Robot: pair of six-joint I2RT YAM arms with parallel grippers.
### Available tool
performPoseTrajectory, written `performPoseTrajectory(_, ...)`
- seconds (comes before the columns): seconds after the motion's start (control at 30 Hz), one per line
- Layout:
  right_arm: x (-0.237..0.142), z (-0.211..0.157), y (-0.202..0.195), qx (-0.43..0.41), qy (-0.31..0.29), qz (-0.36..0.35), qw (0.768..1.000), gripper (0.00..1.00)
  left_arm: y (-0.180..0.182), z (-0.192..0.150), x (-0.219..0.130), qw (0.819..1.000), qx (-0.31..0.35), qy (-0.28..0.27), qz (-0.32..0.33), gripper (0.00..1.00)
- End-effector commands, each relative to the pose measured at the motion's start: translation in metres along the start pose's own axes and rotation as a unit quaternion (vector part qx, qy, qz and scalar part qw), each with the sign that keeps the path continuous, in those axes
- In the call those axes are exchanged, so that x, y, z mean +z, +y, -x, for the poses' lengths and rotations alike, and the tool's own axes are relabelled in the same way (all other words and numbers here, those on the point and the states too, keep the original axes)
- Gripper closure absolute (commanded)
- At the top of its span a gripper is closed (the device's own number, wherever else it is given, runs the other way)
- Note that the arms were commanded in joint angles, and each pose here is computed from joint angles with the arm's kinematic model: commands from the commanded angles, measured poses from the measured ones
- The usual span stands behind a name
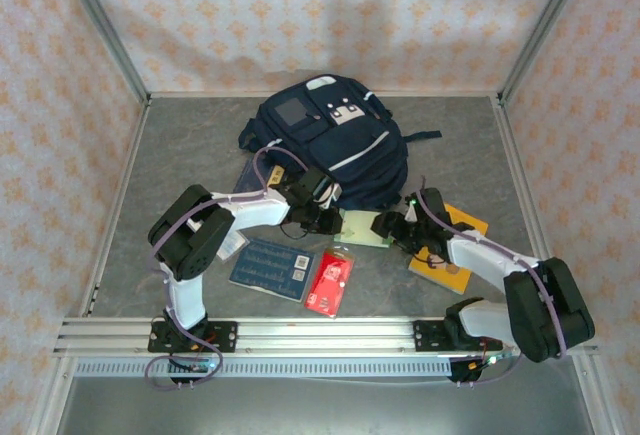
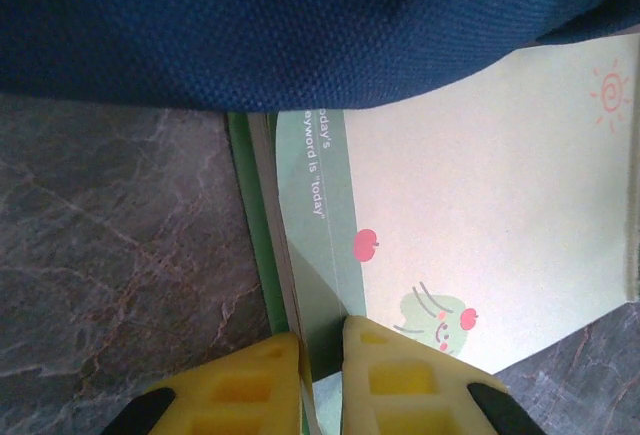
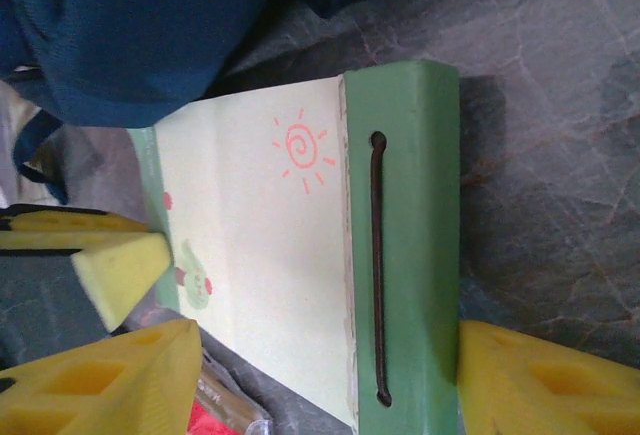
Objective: Pack the student bag
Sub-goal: Pick up the loose stationery at the center of the table.
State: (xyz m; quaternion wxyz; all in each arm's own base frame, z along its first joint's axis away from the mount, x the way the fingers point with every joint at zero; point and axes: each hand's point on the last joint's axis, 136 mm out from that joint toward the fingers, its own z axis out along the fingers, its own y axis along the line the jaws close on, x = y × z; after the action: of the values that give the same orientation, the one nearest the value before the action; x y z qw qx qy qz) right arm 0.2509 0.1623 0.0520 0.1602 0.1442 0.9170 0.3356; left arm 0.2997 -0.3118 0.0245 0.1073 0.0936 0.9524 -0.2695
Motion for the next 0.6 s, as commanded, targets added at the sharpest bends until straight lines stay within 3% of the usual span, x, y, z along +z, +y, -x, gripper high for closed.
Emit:
performPoseTrajectory(0.0,-0.022,0.022,0.082,-0.077,-0.022,0.15,0.985,0.35,0.037,-0.029,0.019,0.996,-0.001,0.051,0.069,0.87)
performPoseTrajectory(0.27,-0.026,0.027,0.096,-0.076,-0.03,0.185,0.979,0.36,0.042,-0.034,0.019,0.995,0.007,0.063,0.081,0.88)
performPoseTrajectory(0.57,0.01,0.034,0.074,-0.052,0.02,0.109,0.992,0.44,0.043,-0.036,0.017,0.994,0.013,0.066,0.083,0.89)
